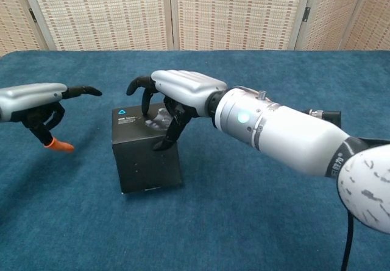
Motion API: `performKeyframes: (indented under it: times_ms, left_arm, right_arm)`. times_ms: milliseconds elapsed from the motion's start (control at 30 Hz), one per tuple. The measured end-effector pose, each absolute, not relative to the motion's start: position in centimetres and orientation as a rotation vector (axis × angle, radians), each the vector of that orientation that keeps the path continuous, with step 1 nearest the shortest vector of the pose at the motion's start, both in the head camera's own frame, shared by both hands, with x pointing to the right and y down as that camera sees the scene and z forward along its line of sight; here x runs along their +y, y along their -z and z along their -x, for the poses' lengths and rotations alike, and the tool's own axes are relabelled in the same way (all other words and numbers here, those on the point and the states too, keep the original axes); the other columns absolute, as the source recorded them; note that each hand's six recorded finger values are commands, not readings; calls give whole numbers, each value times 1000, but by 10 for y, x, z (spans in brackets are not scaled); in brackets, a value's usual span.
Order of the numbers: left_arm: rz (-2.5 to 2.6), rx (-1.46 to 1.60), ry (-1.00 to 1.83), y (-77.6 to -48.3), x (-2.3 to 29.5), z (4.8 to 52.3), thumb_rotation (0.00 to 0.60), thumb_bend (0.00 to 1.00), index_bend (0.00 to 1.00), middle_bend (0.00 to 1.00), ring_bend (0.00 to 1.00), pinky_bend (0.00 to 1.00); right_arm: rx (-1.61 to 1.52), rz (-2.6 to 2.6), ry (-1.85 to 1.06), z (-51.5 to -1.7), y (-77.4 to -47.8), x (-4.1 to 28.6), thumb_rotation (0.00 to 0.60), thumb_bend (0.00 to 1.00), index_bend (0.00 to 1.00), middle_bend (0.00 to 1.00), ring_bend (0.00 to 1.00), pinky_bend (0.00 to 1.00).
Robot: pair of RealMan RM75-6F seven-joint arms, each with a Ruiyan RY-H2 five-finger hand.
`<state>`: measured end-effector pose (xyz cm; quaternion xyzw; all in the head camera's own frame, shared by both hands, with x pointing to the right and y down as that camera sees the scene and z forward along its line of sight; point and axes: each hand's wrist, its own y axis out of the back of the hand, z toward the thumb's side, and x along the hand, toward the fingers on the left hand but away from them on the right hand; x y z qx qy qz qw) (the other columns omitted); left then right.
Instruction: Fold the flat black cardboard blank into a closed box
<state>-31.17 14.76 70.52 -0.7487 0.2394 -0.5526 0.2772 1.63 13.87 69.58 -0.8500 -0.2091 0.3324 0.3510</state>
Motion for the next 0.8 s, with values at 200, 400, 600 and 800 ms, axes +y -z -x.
performKeyframes:
  times_ms: [200, 400, 600, 800]
  left_arm:
    - [1942, 733, 1503, -682, 130, 320, 600, 212, 0, 39, 718, 811]
    - [1947, 748, 1496, -676, 128, 321, 600, 213, 0, 32, 709, 811]
    - [1933, 768, 1482, -672, 128, 323, 600, 213, 0, 32, 709, 812]
    - [1901, 775, 1479, -669, 128, 326, 600, 213, 0, 33, 693, 810]
  right_arm:
    - [-453, 2010, -788, -17, -702, 144, 600, 59, 325, 411, 734, 1000]
    - [-395, 1884, -742, -15, -713, 154, 600, 211, 474, 596, 742, 1000]
    - [-393, 1839, -727, -14, -719, 160, 600, 284, 513, 683, 745, 1000]
    - [-474, 1838, -684, -15, -706, 152, 600, 285, 513, 574, 746, 1000]
